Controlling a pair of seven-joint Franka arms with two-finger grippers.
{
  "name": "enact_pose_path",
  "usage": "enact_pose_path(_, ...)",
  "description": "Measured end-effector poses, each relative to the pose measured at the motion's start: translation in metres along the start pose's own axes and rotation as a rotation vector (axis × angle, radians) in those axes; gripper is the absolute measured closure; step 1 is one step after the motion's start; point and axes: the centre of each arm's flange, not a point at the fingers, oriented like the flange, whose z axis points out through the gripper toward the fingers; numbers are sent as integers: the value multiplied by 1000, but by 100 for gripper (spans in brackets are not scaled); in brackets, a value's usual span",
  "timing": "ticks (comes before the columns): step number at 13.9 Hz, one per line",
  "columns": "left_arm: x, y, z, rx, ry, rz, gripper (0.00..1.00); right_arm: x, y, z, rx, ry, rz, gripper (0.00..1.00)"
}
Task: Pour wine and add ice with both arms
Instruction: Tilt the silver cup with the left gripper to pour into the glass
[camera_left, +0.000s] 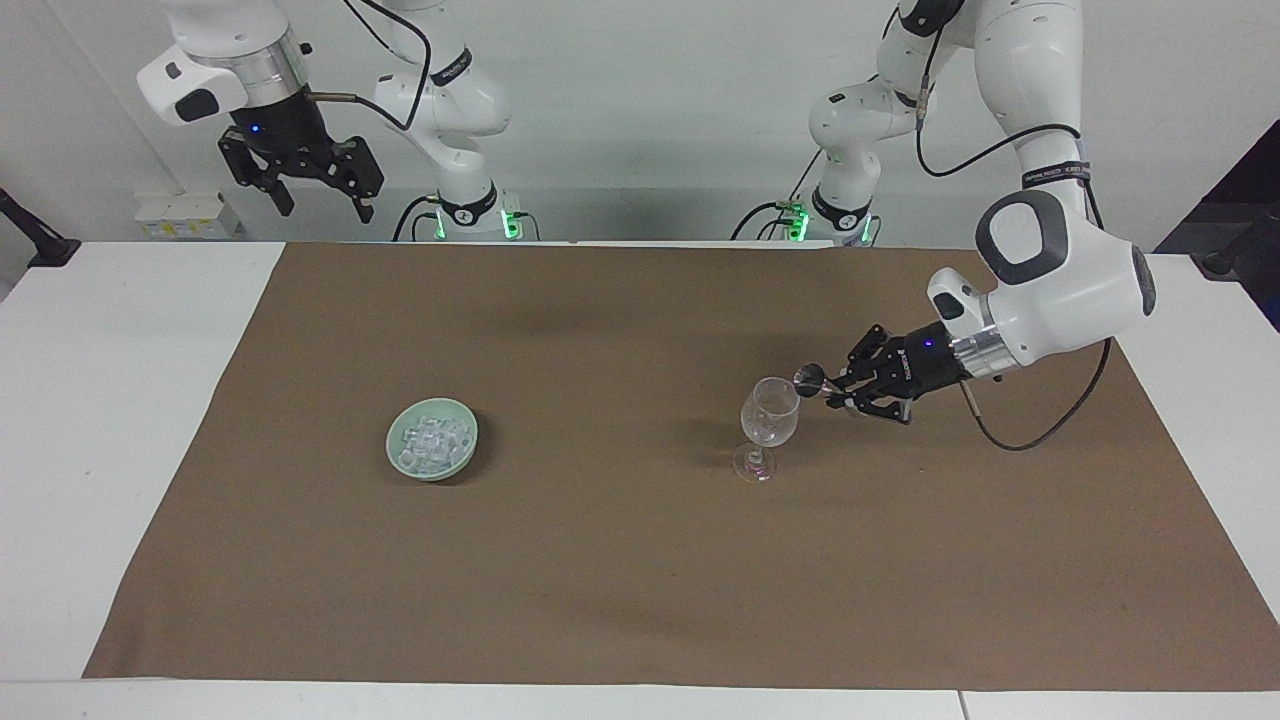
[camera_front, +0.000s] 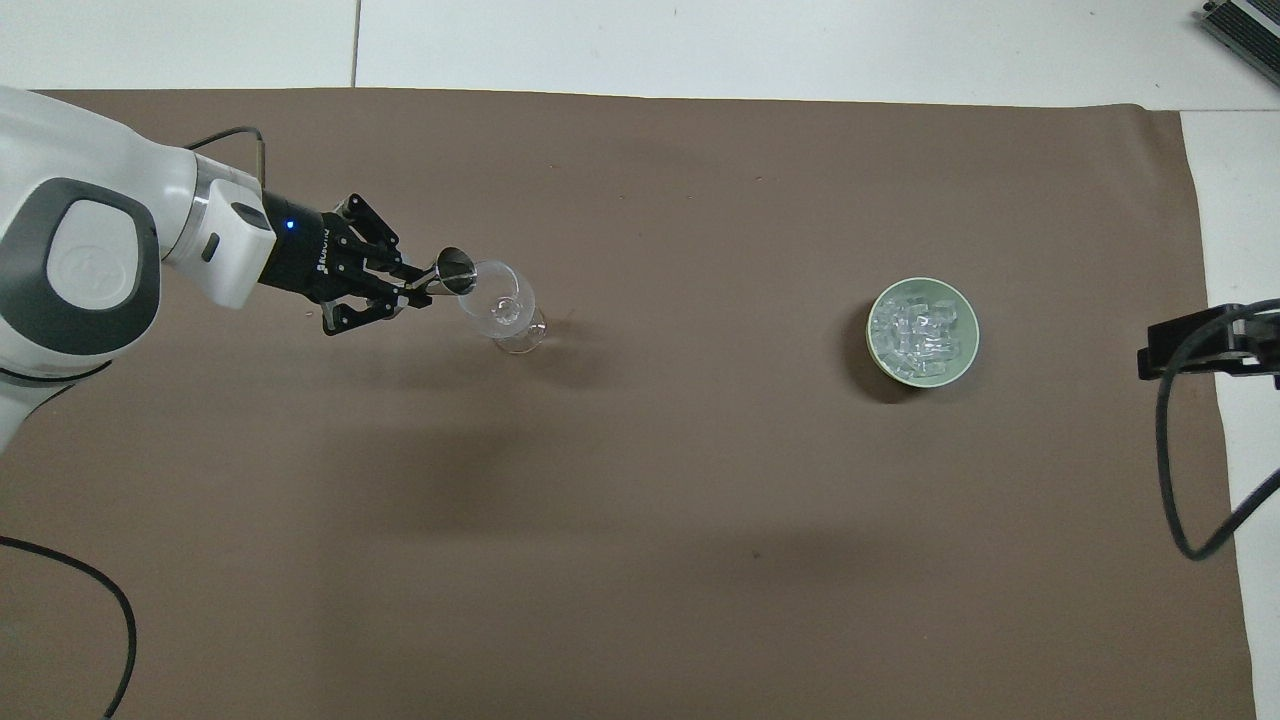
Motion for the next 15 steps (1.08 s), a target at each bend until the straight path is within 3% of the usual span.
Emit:
enact_pose_path(8, 24, 3, -9, 42, -144, -16, 79, 0, 0, 0, 0, 0, 0, 0)
enact_pose_path(12, 27, 3, -10, 49, -160, -14, 79, 0, 0, 0, 0, 0, 0, 0)
enact_pose_path(15, 30, 3, -10, 60, -209, -41, 79, 0, 0, 0, 0, 0, 0, 0)
